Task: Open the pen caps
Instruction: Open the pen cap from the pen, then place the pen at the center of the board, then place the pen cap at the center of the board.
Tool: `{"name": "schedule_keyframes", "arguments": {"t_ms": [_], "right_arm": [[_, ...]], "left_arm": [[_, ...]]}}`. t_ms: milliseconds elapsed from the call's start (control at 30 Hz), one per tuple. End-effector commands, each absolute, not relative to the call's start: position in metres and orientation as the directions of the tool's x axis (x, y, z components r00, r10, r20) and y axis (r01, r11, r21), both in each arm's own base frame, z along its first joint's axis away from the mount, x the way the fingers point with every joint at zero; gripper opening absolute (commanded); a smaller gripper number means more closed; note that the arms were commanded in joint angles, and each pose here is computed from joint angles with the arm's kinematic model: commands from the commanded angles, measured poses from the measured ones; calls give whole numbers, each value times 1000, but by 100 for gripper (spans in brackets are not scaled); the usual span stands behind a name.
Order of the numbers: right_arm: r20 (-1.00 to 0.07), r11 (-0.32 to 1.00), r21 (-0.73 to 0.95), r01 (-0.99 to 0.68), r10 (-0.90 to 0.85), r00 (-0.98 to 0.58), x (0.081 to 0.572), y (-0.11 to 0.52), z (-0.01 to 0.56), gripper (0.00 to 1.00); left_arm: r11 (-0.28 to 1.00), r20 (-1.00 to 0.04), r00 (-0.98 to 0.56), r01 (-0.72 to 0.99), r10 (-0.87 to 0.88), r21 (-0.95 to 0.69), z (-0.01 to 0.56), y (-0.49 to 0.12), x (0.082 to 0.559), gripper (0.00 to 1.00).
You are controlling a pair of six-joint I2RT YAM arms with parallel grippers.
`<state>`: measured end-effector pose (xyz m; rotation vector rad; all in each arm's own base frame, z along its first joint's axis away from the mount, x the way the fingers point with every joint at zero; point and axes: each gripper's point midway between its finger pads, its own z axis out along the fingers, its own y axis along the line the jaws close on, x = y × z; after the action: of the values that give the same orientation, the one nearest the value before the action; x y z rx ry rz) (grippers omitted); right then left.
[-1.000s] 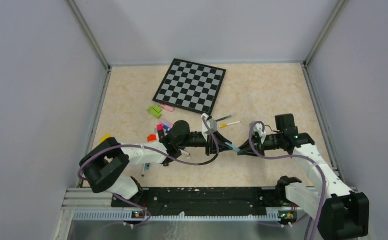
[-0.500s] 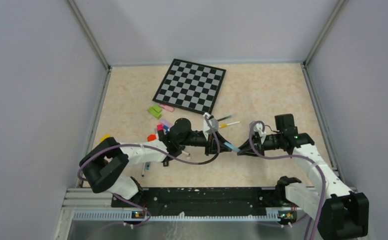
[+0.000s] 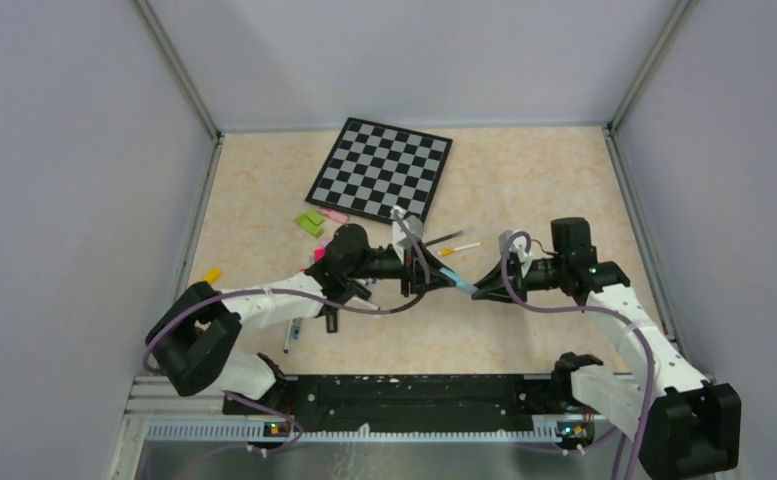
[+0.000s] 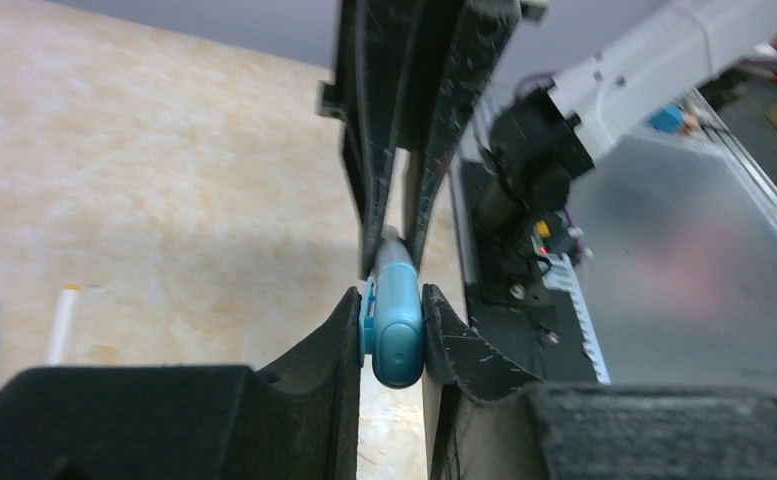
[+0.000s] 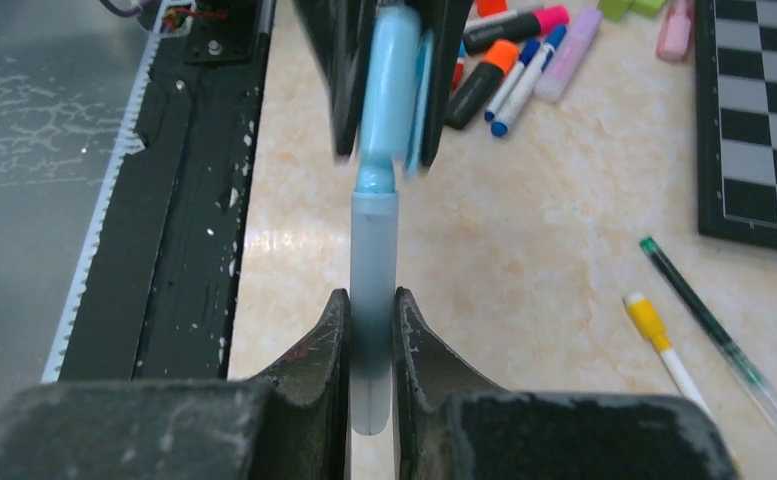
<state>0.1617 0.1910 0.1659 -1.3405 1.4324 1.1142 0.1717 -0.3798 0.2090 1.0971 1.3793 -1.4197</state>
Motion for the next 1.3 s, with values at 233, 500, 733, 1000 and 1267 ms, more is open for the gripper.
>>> {"name": "schedule_keyframes", "arguments": {"t_ms": [233, 500, 733, 1000, 1267], "right_arm": [[-956, 71, 135, -988, -252, -148, 166, 190, 168, 0], [-945, 644, 86, -760, -189, -267, 263, 128, 182, 0], [-920, 924, 114, -365, -40, -389, 314, 53, 172, 0], [-857, 949, 169, -266, 9, -515, 356, 36, 159, 0], [-791, 943, 261, -207, 86, -606, 414, 5, 127, 0]], "left_arm": [[157, -957, -11, 986, -289, -59, 365, -329, 233, 0], [362, -919, -254, 861, -302, -357, 324, -325, 280, 0], [415, -822, -503, 710, -266, -569, 260, -365, 330, 0], [602, -781, -580, 546, -231, -583, 183, -398, 407, 0], [703, -771, -621, 486, -139, -518, 115, -422, 456, 4]]}}
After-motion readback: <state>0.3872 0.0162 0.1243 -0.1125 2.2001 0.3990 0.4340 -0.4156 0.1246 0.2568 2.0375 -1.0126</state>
